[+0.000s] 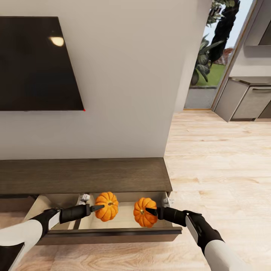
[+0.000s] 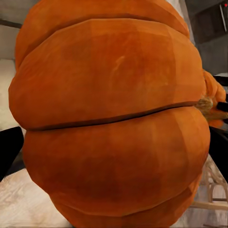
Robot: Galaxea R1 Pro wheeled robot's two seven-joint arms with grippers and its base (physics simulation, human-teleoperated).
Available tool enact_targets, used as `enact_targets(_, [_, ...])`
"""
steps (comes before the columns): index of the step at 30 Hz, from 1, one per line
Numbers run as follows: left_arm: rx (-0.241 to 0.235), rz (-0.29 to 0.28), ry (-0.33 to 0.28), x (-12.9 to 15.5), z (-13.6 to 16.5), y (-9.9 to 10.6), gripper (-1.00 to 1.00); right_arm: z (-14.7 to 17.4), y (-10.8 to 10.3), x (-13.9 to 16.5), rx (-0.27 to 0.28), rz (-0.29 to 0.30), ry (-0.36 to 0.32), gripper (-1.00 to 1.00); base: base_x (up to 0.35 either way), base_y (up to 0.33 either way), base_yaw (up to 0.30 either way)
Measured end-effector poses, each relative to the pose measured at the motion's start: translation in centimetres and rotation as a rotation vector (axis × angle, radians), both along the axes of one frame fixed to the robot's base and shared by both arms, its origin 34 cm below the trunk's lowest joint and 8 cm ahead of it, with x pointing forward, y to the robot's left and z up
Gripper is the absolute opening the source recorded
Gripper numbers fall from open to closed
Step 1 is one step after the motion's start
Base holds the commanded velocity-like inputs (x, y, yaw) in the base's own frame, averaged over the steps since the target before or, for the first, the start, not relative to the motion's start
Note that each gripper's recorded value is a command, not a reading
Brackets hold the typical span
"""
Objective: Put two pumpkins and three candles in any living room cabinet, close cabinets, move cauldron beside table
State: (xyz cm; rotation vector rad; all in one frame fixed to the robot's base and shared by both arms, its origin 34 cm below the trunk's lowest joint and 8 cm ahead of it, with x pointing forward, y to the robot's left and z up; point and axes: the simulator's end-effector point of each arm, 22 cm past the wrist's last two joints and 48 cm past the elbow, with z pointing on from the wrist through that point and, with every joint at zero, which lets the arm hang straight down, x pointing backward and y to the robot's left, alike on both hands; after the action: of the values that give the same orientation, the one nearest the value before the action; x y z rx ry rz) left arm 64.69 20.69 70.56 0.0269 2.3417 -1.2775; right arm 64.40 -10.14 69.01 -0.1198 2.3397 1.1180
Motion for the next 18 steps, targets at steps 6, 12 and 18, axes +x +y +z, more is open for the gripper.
enact_targets(6, [0.017, 0.018, -0.007, 0.2, -0.4, 0.0, -1.0, -0.1, -0.3, 0.1, -0.003, -0.01, -0.001, -1.0, 0.0, 0.0, 0.0])
enact_targets(12, [0.028, 0.018, -0.006, 0.2, -0.6, 0.4, -1.0, 0.0, -0.1, 0.1, -0.001, -0.009, -0.001, -1.0, 0.131, 0.0, 0.0])
enact_targets(18, [0.031, 0.021, 0.001, -0.7, -1.2, 0.5, -1.0, 0.0, 0.1, 0.1, 0.003, -0.01, 0.001, -1.0, 0.055, 0.0, 0.0])
